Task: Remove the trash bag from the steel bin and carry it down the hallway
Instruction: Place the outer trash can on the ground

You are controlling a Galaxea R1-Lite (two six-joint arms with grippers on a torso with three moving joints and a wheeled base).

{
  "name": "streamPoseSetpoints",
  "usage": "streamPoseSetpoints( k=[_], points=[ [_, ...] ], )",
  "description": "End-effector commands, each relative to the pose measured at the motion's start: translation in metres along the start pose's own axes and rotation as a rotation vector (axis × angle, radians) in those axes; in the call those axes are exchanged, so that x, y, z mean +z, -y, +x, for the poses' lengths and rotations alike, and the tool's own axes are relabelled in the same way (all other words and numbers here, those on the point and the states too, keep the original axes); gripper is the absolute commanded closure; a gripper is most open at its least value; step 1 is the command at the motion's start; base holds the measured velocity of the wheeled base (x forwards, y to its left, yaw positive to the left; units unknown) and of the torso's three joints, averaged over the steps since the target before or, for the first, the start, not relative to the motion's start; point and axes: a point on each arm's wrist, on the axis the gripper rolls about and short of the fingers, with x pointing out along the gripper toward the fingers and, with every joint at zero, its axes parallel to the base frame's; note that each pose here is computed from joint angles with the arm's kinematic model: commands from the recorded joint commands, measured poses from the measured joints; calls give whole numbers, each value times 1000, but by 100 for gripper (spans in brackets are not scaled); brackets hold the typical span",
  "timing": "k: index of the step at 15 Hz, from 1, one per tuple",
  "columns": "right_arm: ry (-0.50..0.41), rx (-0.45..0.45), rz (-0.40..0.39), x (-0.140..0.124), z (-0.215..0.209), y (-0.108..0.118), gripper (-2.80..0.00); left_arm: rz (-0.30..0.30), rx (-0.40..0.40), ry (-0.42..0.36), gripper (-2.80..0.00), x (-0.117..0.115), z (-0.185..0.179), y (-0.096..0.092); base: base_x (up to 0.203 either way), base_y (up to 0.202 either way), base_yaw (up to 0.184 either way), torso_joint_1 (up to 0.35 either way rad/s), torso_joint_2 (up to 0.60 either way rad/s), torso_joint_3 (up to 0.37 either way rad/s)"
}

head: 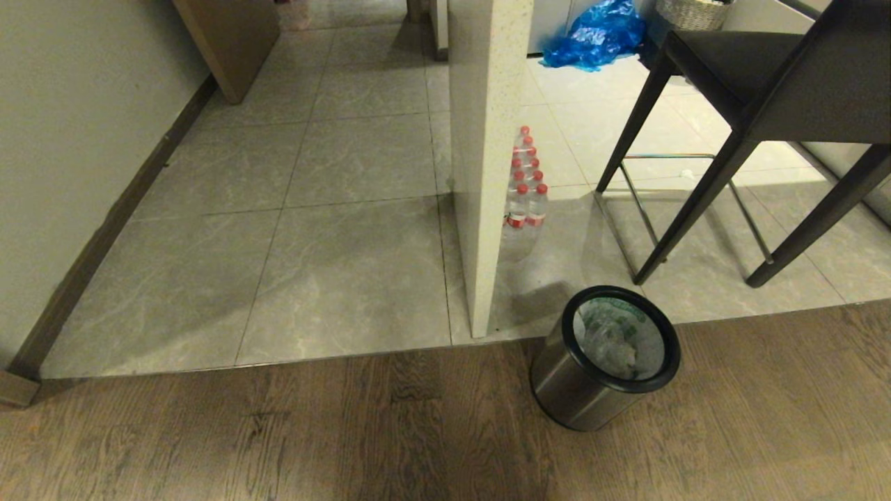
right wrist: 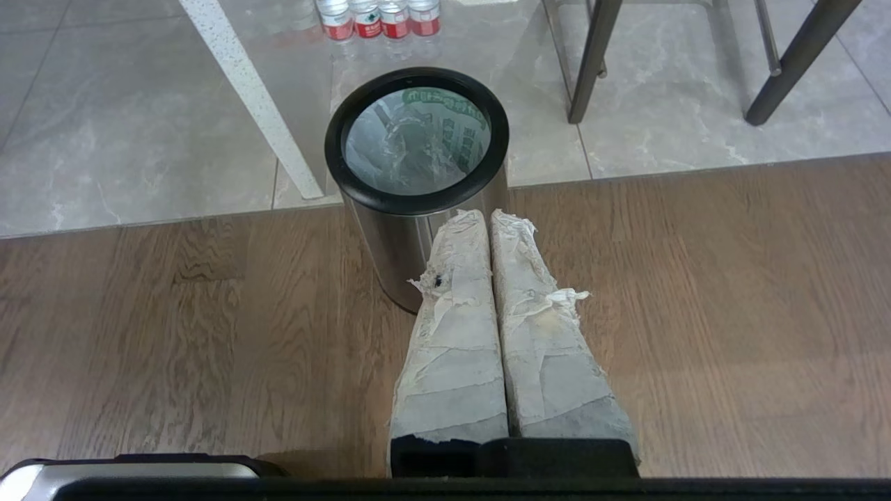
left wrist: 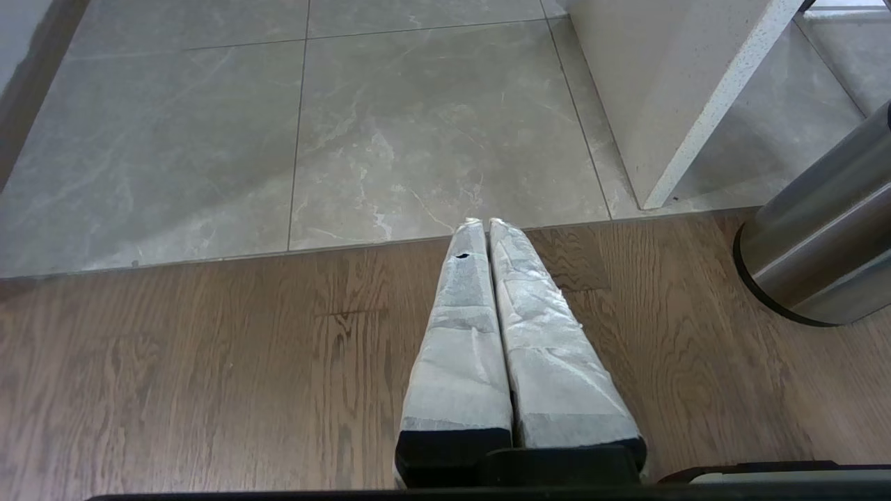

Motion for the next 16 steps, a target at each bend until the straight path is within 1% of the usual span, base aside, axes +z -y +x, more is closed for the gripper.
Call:
streamPoseSetpoints(
  k=[1,3,5,6,8,9,11,13,14,15,16],
  points=[
    [1,4,-6,0,0,0,0,-1,0,2,0,0,0,0,0,0,0,0,0,0],
    [-3,1,-16,0,0,0,0,-1,0,2,0,0,0,0,0,0,0,0,0,0],
    [19,1,20,4,-1,0,0,-1,0,2,0,0,0,0,0,0,0,0,0,0],
    [50,8,32,19,-4,0,0,-1,0,2,0,0,0,0,0,0,0,0,0,0],
    [61,19,51,67,-11,-1,0,-1,0,2,0,0,0,0,0,0,0,0,0,0],
    [4,19,66,90,-8,-1,0,-1,0,2,0,0,0,0,0,0,0,0,0,0],
    [-162,7,112,130,13,-1,0,-1,0,2,0,0,0,0,0,0,0,0,0,0],
    [-336,-11,152,156,50,-1,0,-1,0,2,0,0,0,0,0,0,0,0,0,0],
    [-423,-25,167,164,72,0,0,-1,0,2,0,0,0,0,0,0,0,0,0,0],
    [-507,-40,176,166,92,0,0,-1,0,2,0,0,0,0,0,0,0,0,0,0],
    [-607,-52,183,163,113,0,0,-1,0,2,0,0,0,0,0,0,0,0,0,0]
  ],
)
